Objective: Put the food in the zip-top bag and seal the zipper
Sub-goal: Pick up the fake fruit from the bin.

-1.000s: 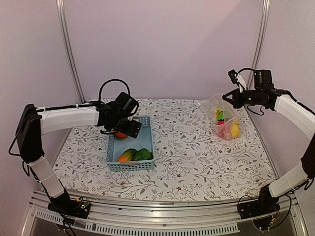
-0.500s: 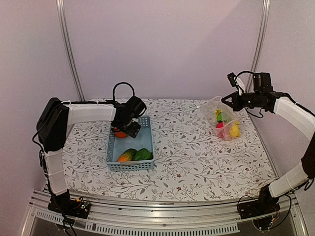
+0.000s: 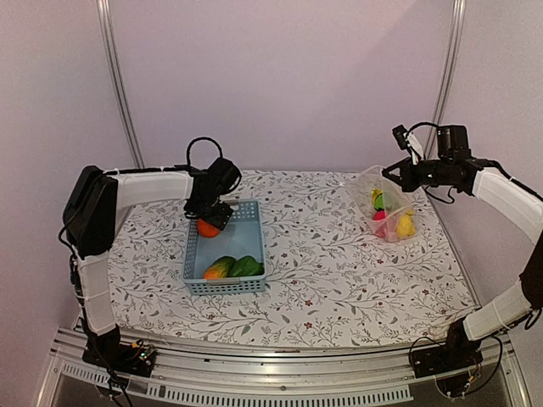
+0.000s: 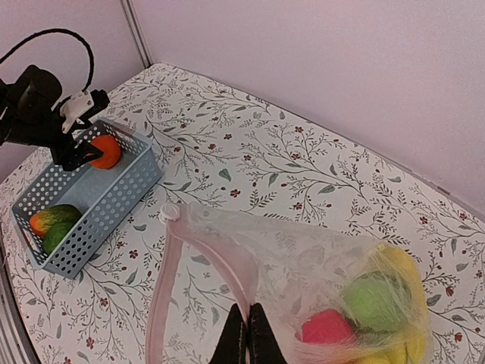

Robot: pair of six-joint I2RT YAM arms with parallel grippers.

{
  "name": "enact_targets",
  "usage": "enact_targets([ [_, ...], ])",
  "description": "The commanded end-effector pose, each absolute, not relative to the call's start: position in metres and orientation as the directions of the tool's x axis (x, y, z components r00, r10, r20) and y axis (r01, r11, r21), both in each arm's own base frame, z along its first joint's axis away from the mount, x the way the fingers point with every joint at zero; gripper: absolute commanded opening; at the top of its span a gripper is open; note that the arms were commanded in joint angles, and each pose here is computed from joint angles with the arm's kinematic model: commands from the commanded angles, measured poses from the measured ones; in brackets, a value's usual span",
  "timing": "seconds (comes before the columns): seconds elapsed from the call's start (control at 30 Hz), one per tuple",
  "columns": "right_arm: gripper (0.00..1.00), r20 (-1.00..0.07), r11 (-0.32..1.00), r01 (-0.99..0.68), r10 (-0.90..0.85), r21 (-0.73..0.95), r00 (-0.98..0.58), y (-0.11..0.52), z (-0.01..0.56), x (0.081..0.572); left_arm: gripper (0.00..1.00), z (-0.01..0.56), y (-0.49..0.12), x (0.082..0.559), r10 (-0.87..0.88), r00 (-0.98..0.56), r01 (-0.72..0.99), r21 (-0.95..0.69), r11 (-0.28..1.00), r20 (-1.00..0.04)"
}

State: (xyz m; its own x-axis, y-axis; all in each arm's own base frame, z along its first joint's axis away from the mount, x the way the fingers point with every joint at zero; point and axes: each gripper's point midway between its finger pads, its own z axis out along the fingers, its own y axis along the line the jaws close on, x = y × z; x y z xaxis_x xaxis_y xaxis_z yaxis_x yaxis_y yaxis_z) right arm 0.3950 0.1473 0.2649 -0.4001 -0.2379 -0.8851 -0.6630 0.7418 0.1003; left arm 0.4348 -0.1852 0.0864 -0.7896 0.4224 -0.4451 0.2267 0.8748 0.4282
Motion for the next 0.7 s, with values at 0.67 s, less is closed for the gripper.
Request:
enact_targets([
  [0.67, 0.00, -0.900, 0.721, -0.688, -0.242, 0.082, -0.361, 0.150, 0.272, 0.386, 0.73, 0.035, -0.178, 0.444, 0.435, -0.834, 0.274, 0.431, 0.860, -0.339],
])
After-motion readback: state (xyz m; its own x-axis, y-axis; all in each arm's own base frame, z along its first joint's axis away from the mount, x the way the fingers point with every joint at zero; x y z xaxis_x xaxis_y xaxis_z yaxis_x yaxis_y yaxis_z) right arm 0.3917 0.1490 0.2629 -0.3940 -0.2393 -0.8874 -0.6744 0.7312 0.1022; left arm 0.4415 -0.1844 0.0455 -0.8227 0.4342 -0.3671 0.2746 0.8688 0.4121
